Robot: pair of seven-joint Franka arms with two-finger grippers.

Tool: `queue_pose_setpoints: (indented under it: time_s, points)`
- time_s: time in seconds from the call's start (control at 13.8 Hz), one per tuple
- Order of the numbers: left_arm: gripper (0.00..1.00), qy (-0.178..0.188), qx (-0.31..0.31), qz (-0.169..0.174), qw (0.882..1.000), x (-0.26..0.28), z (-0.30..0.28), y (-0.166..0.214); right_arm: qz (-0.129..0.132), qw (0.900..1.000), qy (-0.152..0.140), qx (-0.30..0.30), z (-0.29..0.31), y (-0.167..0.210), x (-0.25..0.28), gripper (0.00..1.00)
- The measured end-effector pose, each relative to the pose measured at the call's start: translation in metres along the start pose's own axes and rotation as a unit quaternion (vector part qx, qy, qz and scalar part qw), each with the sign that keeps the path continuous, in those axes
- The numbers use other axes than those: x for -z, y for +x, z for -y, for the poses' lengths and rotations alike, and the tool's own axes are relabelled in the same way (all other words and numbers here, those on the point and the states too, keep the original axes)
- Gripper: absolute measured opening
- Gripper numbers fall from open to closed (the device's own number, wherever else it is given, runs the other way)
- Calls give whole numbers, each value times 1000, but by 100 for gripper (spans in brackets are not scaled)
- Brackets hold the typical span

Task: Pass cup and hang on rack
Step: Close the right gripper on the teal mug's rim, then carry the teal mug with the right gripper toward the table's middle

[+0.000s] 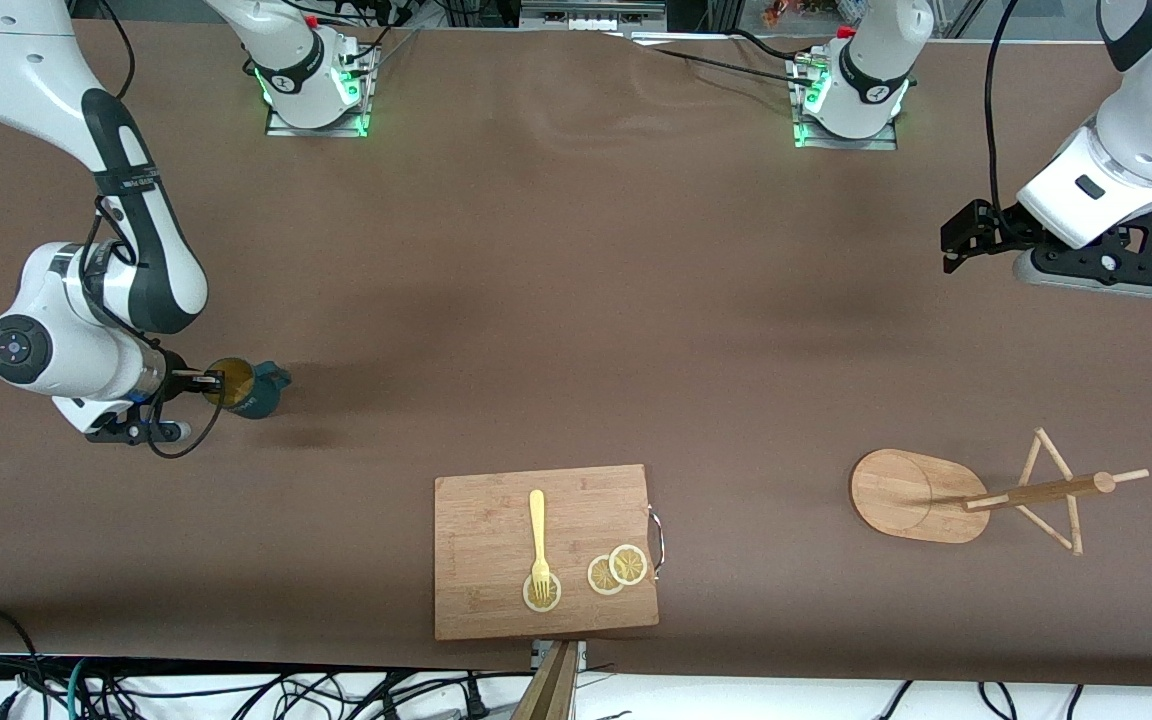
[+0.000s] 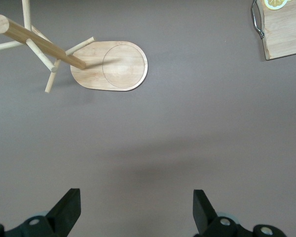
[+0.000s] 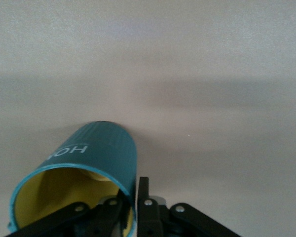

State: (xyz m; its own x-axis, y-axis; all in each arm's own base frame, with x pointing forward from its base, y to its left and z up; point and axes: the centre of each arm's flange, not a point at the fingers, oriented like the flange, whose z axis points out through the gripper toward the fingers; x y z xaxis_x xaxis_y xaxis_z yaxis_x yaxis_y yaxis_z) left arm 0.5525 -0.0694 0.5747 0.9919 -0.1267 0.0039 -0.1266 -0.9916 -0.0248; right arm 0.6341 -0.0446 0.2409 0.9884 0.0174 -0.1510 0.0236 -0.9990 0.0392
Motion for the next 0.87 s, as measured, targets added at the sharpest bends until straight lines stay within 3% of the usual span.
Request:
queue_pose_setpoints:
  time_s: [0.22,0.51,0.87]
  points:
    - [100,0,0,0,1000,0,0,0,-6,1000,0,4,4,3,4,5]
    - [100,0,0,0,1000,0,0,0,-37,999,3,22,39,18,31,5]
    - [100,0,0,0,1000,0,0,0,-71,997,25,20,171,26,81,5]
